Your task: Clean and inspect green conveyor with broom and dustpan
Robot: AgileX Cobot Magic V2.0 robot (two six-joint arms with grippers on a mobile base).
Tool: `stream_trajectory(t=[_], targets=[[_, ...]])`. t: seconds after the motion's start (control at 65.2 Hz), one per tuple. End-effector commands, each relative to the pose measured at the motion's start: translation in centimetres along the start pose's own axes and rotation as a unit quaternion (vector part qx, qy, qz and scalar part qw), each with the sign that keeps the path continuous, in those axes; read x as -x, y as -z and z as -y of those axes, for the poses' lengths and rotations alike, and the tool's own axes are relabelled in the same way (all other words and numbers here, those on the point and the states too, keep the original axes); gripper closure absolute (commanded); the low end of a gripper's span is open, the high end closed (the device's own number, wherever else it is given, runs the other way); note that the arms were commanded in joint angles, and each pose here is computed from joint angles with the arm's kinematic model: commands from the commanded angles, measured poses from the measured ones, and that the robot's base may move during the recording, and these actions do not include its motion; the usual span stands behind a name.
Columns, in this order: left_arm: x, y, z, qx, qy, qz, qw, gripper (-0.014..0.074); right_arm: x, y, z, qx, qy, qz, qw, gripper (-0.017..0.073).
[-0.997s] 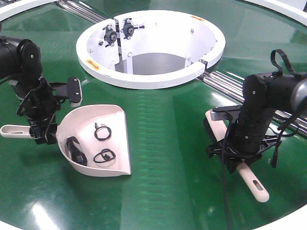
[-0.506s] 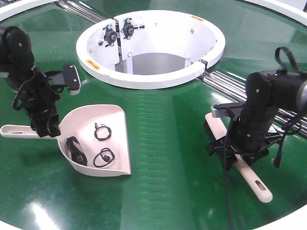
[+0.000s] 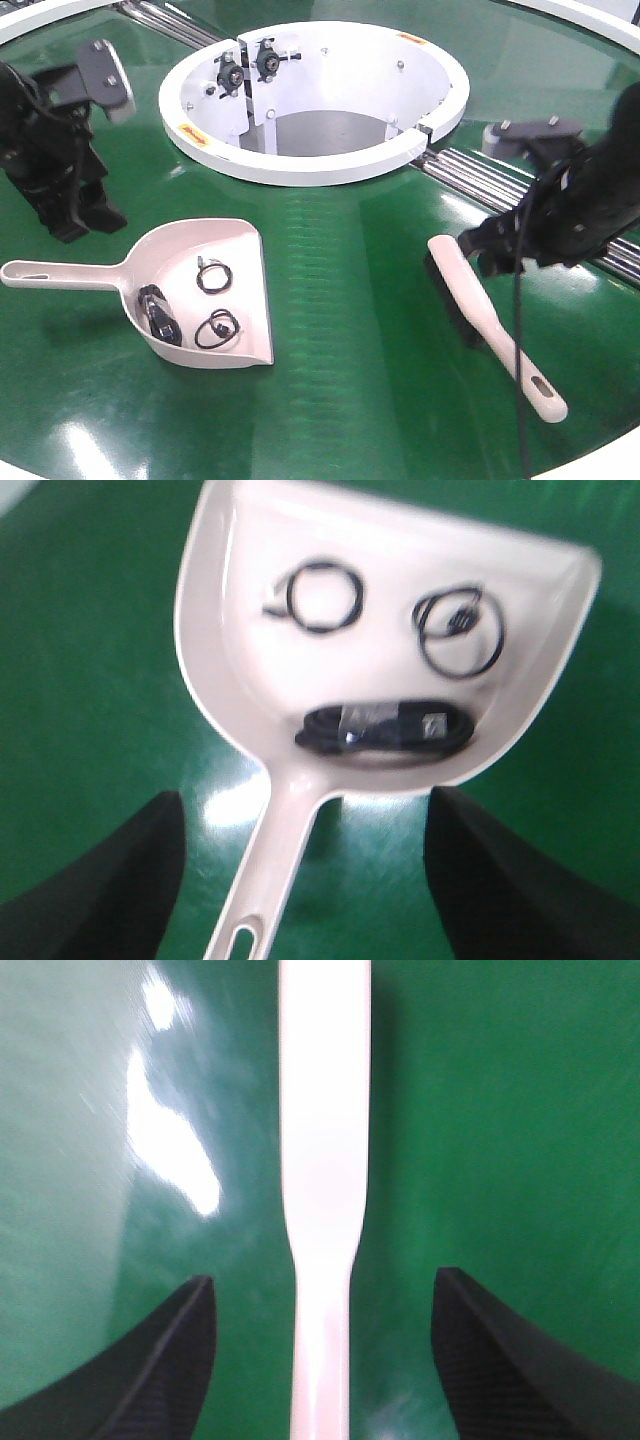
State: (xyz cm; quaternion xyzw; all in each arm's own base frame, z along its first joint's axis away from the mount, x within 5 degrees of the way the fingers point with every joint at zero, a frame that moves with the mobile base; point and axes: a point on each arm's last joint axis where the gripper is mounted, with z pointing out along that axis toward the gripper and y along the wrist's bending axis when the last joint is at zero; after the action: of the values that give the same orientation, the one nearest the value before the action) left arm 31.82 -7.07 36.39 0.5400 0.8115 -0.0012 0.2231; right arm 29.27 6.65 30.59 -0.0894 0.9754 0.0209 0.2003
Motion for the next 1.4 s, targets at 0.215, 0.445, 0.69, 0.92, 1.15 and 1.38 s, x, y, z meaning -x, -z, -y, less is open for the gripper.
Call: stream_trajectory(t=[0.215,0.445,0.69,0.92,1.15,1.38], targets=[[2.1,8.4,3.2,0.029,0.137,0.184,0.973,0.0125,-1.5,10.0,0.4,-0.004,0.028,0.227,0.974,0.0104],[1.2,12.3,5.5,0.057,0.169,0.208,0.962,0.0183,-5.9,12.2,0.6,-0.010,0.036,0.345,0.938,0.0104],[-1.7,13.9,9.6,0.110,0.206,0.267,0.935,0.0241,-12.2,13.3,0.6,0.013,0.023,0.452,0.891,0.0104],[-7.1,11.3,14.5,0.235,0.228,0.354,0.876,0.0250,-18.5,12.1,0.8,-0.006,0.045,0.558,0.828,0.0104],[-13.0,6.7,19.2,0.347,0.244,0.432,0.796,0.0250,-21.8,8.7,0.9,-0.008,0.040,0.630,0.776,0.0104],[-15.9,1.7,20.9,0.365,0.259,0.424,0.787,0.0316,-22.3,5.9,0.9,-0.008,0.041,0.607,0.794,0.0168]])
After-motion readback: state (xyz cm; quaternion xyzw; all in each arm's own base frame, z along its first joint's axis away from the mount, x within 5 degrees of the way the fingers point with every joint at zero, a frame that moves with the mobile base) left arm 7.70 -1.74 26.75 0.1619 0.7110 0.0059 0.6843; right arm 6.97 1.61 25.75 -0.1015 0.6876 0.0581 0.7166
